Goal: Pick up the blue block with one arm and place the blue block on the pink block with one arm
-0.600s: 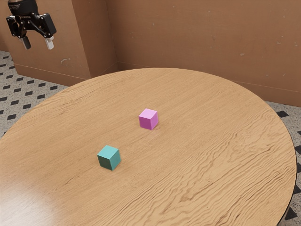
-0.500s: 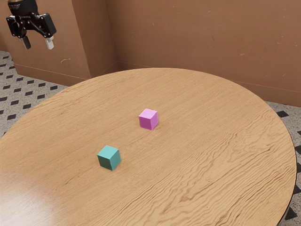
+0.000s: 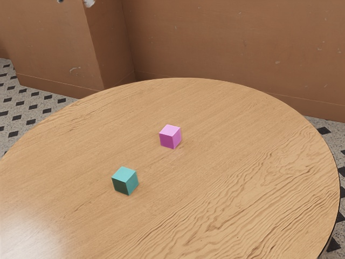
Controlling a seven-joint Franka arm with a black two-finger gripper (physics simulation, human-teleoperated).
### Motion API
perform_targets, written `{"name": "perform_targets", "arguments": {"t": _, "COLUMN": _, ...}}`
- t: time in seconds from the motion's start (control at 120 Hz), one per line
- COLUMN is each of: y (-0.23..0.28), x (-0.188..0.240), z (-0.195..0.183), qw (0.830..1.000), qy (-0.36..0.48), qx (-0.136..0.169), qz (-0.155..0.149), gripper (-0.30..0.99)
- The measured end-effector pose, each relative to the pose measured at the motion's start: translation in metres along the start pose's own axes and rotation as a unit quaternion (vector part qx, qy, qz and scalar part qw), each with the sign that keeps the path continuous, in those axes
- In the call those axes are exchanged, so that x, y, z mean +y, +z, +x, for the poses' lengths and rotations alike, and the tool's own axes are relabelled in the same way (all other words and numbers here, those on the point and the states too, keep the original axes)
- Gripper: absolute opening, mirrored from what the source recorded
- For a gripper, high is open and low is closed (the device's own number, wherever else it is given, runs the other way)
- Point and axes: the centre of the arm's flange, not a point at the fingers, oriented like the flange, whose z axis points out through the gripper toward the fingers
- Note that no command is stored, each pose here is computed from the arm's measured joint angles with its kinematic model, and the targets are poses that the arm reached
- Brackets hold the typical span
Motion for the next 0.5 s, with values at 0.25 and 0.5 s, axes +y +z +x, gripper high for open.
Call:
{"name": "perform_targets", "arguments": {"t": 0.25, "y": 0.039, "x": -0.105, "z": 0.006, "qw": 0.991, "qy": -0.126, "qx": -0.035, "qz": 0.036, "gripper": 0.67}}
{"name": "perform_targets", "arguments": {"t": 0.5, "y": 0.217, "x": -0.101, "z": 0.013, "qw": 0.975, "qy": -0.126, "qx": -0.182, "qz": 0.016, "gripper": 0.67}}
